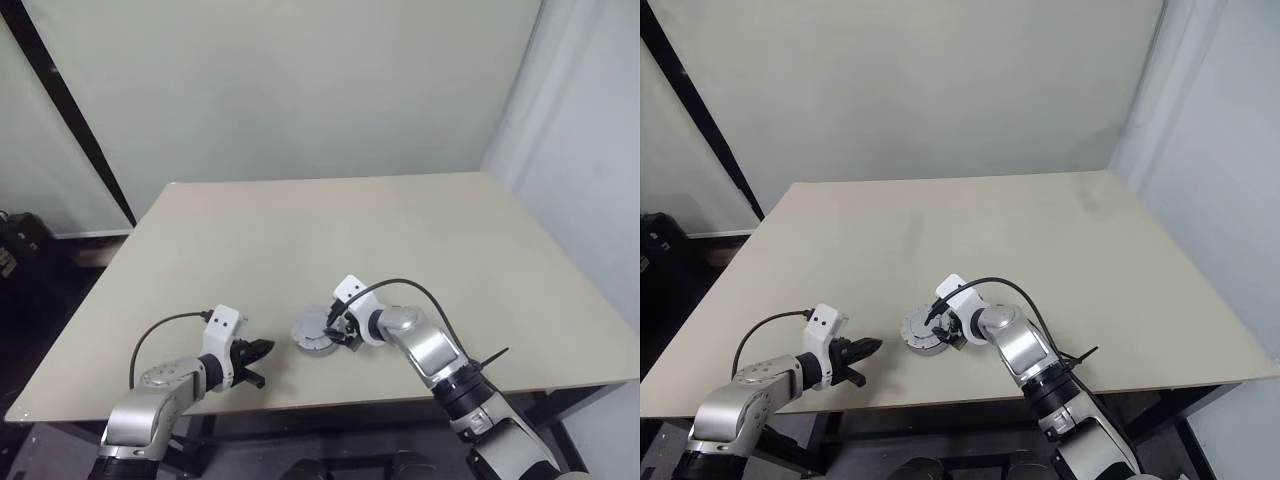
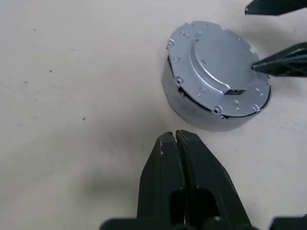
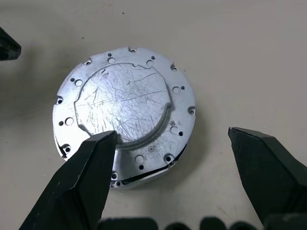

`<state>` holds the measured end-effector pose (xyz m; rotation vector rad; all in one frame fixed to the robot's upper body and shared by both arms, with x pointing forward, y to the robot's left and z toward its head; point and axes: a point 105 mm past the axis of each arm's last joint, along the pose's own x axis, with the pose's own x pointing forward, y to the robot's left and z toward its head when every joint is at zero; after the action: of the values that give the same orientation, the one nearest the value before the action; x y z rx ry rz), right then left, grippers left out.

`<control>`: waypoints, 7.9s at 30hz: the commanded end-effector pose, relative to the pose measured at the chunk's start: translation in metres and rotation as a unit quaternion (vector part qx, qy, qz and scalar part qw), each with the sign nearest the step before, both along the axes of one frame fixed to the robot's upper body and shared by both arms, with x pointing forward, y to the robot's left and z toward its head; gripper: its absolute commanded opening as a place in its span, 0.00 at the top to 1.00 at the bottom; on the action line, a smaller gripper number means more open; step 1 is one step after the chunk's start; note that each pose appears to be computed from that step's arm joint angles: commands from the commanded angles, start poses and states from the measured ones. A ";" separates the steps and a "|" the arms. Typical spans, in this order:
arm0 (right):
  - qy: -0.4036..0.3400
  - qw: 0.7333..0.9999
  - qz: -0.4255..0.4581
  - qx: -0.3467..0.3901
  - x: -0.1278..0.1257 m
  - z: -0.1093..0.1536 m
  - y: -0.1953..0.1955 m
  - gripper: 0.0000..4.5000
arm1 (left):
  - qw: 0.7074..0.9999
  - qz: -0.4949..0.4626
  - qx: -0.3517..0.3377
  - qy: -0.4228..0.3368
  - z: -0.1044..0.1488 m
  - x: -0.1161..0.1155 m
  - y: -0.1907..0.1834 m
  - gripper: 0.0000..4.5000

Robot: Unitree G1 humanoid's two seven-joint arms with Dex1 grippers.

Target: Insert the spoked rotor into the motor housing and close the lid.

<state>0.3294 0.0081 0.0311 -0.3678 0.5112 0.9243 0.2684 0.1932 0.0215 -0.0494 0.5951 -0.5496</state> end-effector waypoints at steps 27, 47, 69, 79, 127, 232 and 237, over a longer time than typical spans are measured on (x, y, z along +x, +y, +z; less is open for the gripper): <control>-0.024 0.980 0.168 0.102 0.002 0.032 0.026 0.10 | 0.999 -0.041 0.005 -0.030 0.022 -0.004 0.004 1.00; -0.005 0.982 0.168 0.082 0.008 0.009 0.037 0.10 | 0.999 -0.020 0.013 -0.038 0.028 -0.015 0.015 1.00; 0.010 0.986 0.158 0.057 0.004 0.003 0.048 0.28 | 0.997 -0.041 0.025 -0.056 0.034 0.000 0.008 1.00; 0.022 0.985 0.170 0.027 0.000 -0.006 0.042 0.28 | 0.997 -0.054 0.027 -0.056 0.032 0.004 0.005 1.00; 0.045 0.984 0.161 0.069 0.004 0.009 0.040 0.01 | 0.995 -0.082 0.033 0.037 -0.031 0.020 -0.028 1.00; 0.512 0.706 -0.114 0.477 -0.006 0.026 0.029 0.72 | 0.931 0.150 -0.333 0.033 0.040 -0.001 0.029 0.00; 0.510 0.707 -0.090 0.482 -0.010 0.036 0.033 0.72 | 0.908 0.158 -0.386 0.029 0.046 0.000 0.022 0.00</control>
<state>0.3201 0.0223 0.0366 1.1593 1.0340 0.8817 0.2640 0.2156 0.0491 -0.8942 0.4532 -0.4075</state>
